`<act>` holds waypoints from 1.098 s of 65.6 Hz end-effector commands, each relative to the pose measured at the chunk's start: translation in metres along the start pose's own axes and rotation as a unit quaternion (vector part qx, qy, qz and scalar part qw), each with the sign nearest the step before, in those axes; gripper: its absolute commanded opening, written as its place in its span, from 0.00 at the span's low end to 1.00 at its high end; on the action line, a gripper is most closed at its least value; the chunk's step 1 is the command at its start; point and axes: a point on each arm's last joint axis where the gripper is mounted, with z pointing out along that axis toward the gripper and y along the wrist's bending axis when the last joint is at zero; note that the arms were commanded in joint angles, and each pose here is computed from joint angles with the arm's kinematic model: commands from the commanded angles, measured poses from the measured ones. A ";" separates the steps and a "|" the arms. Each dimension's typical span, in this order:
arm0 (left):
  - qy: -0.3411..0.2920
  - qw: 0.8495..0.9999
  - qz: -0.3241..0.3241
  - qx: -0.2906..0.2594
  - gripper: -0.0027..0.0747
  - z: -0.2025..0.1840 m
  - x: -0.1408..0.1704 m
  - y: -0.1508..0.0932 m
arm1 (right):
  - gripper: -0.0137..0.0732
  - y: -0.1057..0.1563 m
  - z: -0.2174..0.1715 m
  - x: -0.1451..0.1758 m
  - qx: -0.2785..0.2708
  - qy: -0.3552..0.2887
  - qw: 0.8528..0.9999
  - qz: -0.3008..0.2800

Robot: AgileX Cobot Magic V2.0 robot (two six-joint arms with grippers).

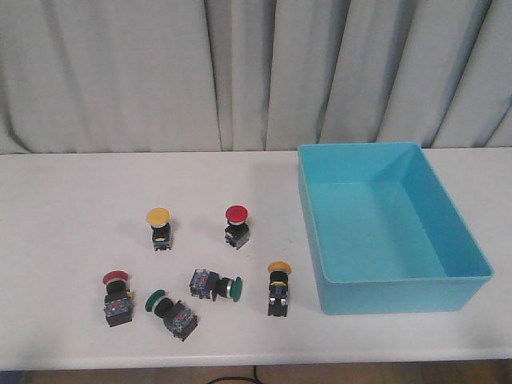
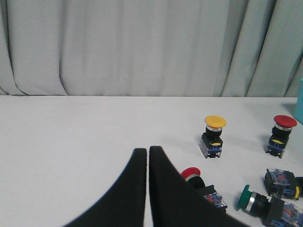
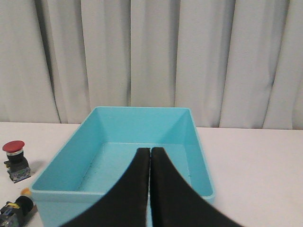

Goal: Pick red and yellow buttons and place in box

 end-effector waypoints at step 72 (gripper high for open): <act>-0.140 0.990 -0.005 0.007 0.02 -0.009 -0.040 -0.002 | 0.15 0.001 -0.005 -0.039 -0.002 -0.088 0.996 0.001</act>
